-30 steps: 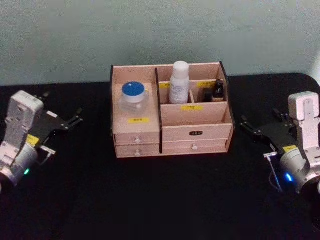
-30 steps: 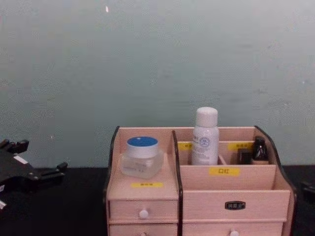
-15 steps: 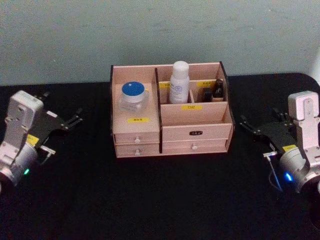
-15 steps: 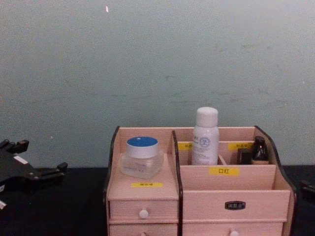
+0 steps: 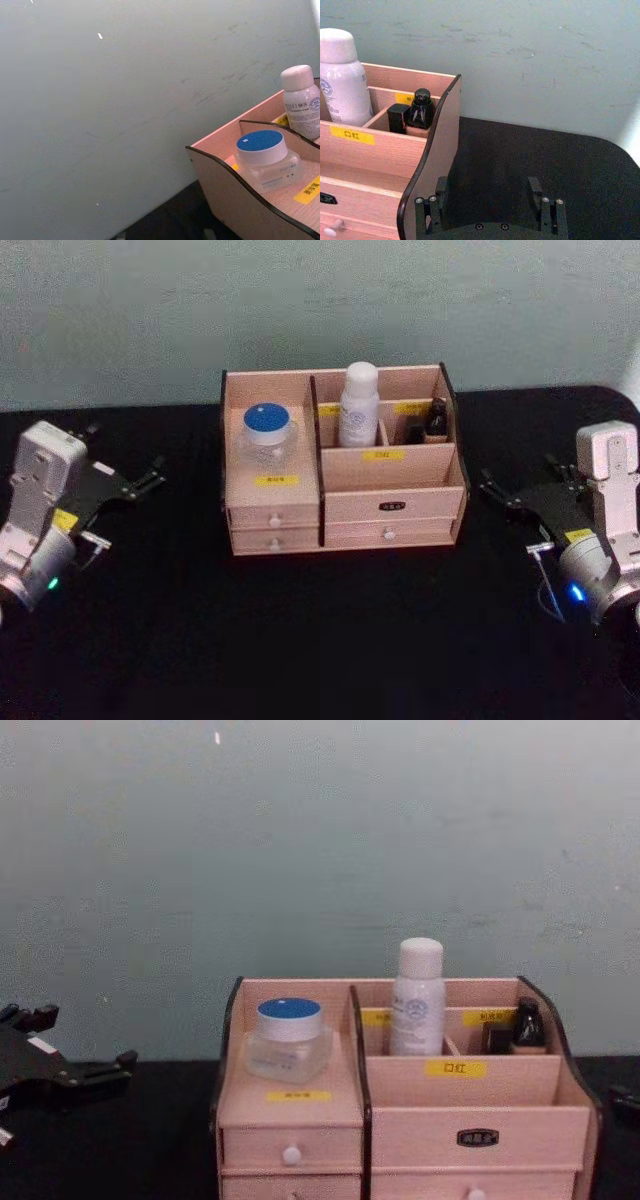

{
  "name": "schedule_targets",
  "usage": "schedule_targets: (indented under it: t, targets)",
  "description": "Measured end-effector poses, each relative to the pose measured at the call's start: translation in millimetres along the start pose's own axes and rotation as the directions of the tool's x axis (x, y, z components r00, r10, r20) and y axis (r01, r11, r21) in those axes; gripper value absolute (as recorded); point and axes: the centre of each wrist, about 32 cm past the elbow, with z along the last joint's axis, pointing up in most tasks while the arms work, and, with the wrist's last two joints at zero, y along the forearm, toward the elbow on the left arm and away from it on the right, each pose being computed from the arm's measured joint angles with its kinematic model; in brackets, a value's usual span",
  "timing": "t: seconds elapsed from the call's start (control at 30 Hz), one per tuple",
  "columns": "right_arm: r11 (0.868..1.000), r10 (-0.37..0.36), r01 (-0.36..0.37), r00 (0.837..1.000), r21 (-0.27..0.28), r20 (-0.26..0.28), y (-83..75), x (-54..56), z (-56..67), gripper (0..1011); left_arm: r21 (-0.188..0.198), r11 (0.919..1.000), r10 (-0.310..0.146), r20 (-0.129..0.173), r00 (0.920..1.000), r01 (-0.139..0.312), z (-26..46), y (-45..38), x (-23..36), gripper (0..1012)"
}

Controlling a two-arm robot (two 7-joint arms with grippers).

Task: Pick up the facial cleanser and watermelon frost from the table and place them into the tiered storage box.

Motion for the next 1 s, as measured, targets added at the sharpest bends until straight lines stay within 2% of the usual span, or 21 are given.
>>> schedule_targets:
  t: [1.0]
  targets:
    - [1.000, 0.000, 0.000, 1.000, 0.001, -0.001, 0.0, 0.1, 0.1, 1000, 0.000, 1.0000, 0.000, 0.000, 1.0000, 0.000, 0.0, 0.0, 0.0, 1001]
